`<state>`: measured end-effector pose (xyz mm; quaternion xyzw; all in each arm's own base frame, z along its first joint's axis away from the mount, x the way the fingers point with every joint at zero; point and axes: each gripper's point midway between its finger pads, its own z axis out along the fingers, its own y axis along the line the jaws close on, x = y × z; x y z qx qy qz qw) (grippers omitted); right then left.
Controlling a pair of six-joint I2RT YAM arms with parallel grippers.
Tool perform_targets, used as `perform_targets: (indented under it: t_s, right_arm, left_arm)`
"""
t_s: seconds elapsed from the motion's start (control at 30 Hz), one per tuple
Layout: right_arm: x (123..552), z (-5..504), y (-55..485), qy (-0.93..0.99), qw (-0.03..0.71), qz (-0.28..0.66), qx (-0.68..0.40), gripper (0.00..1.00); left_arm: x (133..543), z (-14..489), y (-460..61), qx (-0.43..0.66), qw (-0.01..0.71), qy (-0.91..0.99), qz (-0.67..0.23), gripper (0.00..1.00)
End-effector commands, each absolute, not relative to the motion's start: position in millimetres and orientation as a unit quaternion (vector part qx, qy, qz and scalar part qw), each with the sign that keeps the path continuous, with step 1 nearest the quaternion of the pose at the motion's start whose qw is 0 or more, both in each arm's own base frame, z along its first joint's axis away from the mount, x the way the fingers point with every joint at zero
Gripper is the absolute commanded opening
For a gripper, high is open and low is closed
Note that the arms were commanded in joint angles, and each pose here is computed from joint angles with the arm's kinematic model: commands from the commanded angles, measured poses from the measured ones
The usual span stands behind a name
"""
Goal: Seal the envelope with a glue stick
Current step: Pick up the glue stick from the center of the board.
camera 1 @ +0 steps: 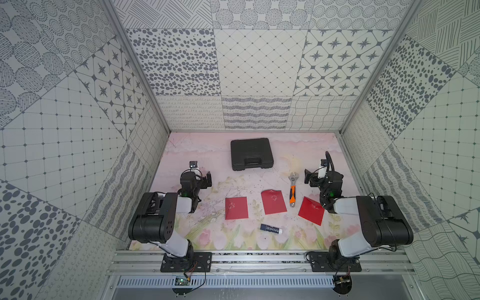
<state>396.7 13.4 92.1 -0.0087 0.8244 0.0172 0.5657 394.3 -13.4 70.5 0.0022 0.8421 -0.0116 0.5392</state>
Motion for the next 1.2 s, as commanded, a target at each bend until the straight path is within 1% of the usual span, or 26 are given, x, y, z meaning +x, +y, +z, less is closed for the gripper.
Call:
perform_targets:
  t_s: [0.0, 0.67, 0.8, 0.87, 0.97, 1.03, 1.07, 1.17]
  right_arm:
    - [406.1, 104.6, 15.7, 0.808, 0.589, 0.021, -0.010, 0.99]
    - [406.9, 109.9, 14.6, 0.807, 0.591, 0.017, -0.006, 0.99]
    - [405.2, 128.3, 19.3, 0.817, 0.576, 0.017, -0.022, 0.99]
    - [402.8, 136.5, 25.3, 0.825, 0.564, 0.014, -0.033, 0.99]
    - [391.7, 144.6, 45.5, 0.831, 0.552, 0.011, -0.067, 0.99]
    - [386.1, 158.8, 65.7, 0.830, 0.548, 0.022, -0.095, 0.99]
    - [381.5, 161.0, 74.3, 0.833, 0.542, 0.026, -0.108, 0.99]
    - [361.0, 168.5, 102.6, 0.839, 0.520, 0.044, -0.152, 0.99]
  left_arm:
    - [398.9, 80.3, -12.7, 0.001, 0.557, 0.830, -0.006, 1.00]
    - [397.7, 81.5, -10.5, -0.003, 0.561, 0.828, -0.013, 1.00]
    - [386.6, 100.4, -12.0, -0.004, 0.586, 0.810, 0.027, 1.00]
    - [380.8, 114.9, -15.7, -0.003, 0.591, 0.806, 0.044, 1.00]
    - [373.4, 124.9, -18.0, -0.013, 0.563, 0.825, 0.054, 1.00]
    - [367.8, 133.4, -14.0, -0.037, 0.543, 0.836, 0.070, 1.00]
    - [364.4, 136.2, -13.7, -0.050, 0.535, 0.841, 0.068, 1.00]
    - [353.5, 144.2, -21.1, -0.089, 0.509, 0.856, 0.016, 1.00]
